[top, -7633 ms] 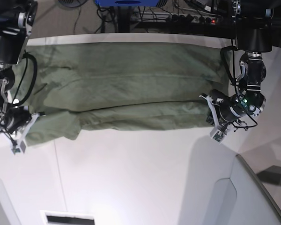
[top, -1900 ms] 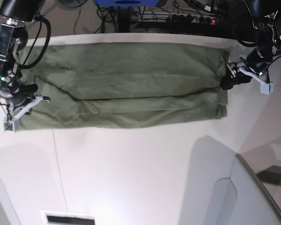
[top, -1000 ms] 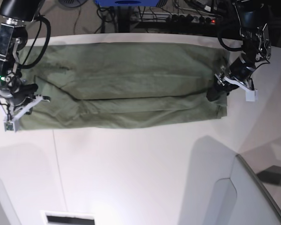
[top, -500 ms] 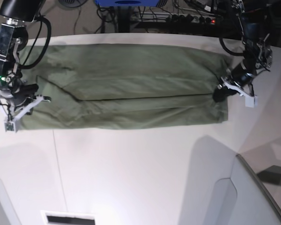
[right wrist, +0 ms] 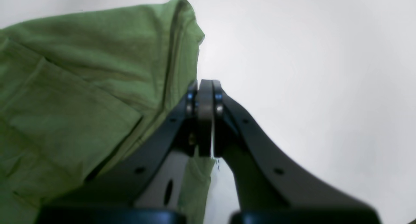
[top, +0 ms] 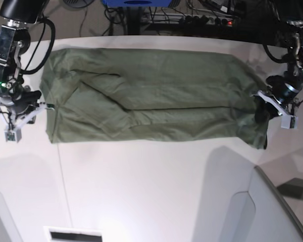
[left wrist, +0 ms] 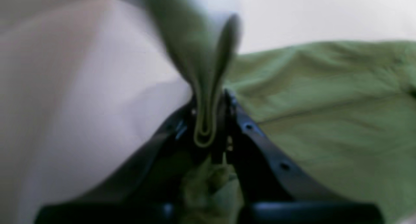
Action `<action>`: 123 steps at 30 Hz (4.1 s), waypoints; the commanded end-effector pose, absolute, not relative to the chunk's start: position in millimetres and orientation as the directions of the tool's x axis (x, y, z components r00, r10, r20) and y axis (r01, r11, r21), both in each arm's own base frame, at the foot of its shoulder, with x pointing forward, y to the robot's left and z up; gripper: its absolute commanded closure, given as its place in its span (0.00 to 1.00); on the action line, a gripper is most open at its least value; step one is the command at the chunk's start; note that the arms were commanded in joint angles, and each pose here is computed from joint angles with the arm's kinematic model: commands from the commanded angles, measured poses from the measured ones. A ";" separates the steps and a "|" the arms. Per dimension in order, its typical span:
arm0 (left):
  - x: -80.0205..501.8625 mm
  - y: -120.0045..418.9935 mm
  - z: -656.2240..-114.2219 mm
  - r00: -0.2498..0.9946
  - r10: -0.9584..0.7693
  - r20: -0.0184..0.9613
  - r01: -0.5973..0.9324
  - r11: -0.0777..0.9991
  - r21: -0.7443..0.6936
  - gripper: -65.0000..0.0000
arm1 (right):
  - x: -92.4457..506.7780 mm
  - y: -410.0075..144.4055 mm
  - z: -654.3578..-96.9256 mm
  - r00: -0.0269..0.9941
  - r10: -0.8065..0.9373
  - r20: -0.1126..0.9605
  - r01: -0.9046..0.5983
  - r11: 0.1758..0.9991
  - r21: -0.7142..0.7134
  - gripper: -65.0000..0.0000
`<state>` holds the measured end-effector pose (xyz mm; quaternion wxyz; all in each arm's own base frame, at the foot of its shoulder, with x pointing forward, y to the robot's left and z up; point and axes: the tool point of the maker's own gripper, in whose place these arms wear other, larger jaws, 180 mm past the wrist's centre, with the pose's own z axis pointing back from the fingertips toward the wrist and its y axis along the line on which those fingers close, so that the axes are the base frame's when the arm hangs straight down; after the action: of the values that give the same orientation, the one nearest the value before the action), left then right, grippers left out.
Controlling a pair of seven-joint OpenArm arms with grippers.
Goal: Layout the t-shirt on the table in an organized manner, then fold the t-shirt properly
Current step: 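Fold the strip end with the left gripper toward the right gripper, then release the fold and lift the left gripper away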
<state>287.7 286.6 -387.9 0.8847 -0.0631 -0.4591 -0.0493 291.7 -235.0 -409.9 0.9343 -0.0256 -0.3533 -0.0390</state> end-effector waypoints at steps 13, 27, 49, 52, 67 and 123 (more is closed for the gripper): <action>295.7 155.7 -409.3 0.610 -0.064 0.790 0.222 0.971 -0.093 1.00 | 302.4 -240.7 -396.3 0.714 -0.040 0.699 0.090 0.995 -0.035 1.00; 307.4 86.3 -426.5 0.642 -0.030 0.766 0.243 0.956 -0.165 1.00 | 303.6 -240.7 -395.3 0.712 -0.040 0.701 0.090 0.995 -0.034 1.00; 317.9 17.7 -432.4 0.650 -0.092 0.755 0.369 0.906 -0.207 1.00 | 309.7 -240.7 -390.6 0.701 -0.040 0.712 0.091 0.995 -0.033 1.00; 316.8 11.0 -431.7 0.646 -0.107 0.756 0.388 0.899 -0.204 1.00 | 309.7 -240.7 -390.6 0.701 -0.040 0.712 0.091 0.995 -0.033 1.00; 317.5 -9.4 -437.8 0.646 -0.167 0.745 0.452 0.870 -0.197 1.00 | 314.4 -240.7 -386.8 0.693 -0.040 0.720 0.091 0.995 -0.032 1.00; 335.9 114.6 -454.4 0.659 -0.180 0.730 0.250 0.968 0.013 1.00 | 311.7 -237.4 -391.4 0.730 -0.055 0.681 0.093 0.995 -0.020 1.00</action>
<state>322.6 117.9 -468.5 0.9213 -0.0414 -0.3686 -0.1165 301.2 -233.5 -404.7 0.9390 -0.0217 -0.3407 -0.0421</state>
